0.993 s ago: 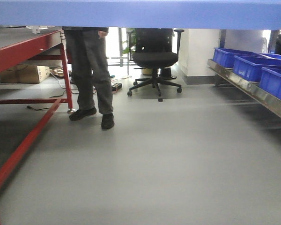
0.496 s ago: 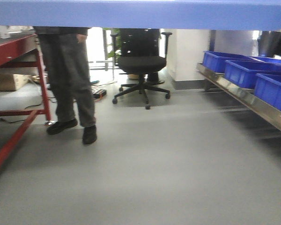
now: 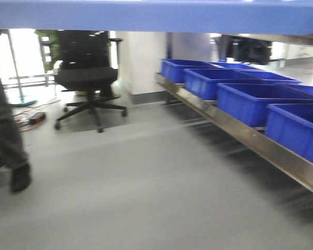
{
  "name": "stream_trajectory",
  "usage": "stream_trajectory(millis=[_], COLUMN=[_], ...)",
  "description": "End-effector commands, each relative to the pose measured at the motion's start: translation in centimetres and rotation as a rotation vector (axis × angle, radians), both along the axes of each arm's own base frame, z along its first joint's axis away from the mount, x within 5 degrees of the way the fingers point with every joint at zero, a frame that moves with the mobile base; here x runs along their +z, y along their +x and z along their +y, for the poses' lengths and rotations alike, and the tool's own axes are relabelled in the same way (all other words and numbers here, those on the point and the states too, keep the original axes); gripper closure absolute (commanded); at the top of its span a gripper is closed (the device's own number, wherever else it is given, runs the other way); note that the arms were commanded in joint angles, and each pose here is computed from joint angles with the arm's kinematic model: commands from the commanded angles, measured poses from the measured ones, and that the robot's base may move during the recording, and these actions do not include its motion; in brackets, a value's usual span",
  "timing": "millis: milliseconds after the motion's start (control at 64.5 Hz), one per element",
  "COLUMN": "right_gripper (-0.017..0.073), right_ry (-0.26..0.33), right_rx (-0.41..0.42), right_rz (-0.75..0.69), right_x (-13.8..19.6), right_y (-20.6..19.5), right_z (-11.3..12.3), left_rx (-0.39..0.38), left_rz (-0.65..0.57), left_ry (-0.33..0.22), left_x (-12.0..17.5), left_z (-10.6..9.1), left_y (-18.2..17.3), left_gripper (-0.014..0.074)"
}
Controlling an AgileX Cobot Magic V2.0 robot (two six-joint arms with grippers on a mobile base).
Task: Grab blue tray and place on right shelf
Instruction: 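Carry the tray with both grippers while driving to the shelving rack, then raise the tray with both grippers above the steel shelf lip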
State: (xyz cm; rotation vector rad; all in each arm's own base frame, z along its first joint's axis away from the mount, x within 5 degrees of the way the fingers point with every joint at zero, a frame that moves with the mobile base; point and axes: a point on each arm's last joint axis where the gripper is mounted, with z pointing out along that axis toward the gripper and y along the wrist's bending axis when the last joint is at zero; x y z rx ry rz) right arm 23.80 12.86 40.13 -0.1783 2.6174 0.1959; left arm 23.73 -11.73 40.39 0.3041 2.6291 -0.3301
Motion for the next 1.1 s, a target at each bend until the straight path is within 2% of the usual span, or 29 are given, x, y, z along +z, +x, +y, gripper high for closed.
stream_trajectory(millis=[0,1086], right_gripper=[0.0501,0.0501], right_ry=[0.024,0.023], right_rx=[0.038,0.038], right_rz=[-0.105,-0.103], right_x=[1.89,1.84], right_y=[-0.55,-0.51], right_z=[-0.30,-0.27], left_rx=[-0.046,-0.046], left_rz=[0.021,0.021], left_ry=[0.006,0.006], left_x=[1.18,1.18], left_z=[0.22,0.22], left_y=[-1.65,-1.65], left_gripper=[0.0641,0.0641])
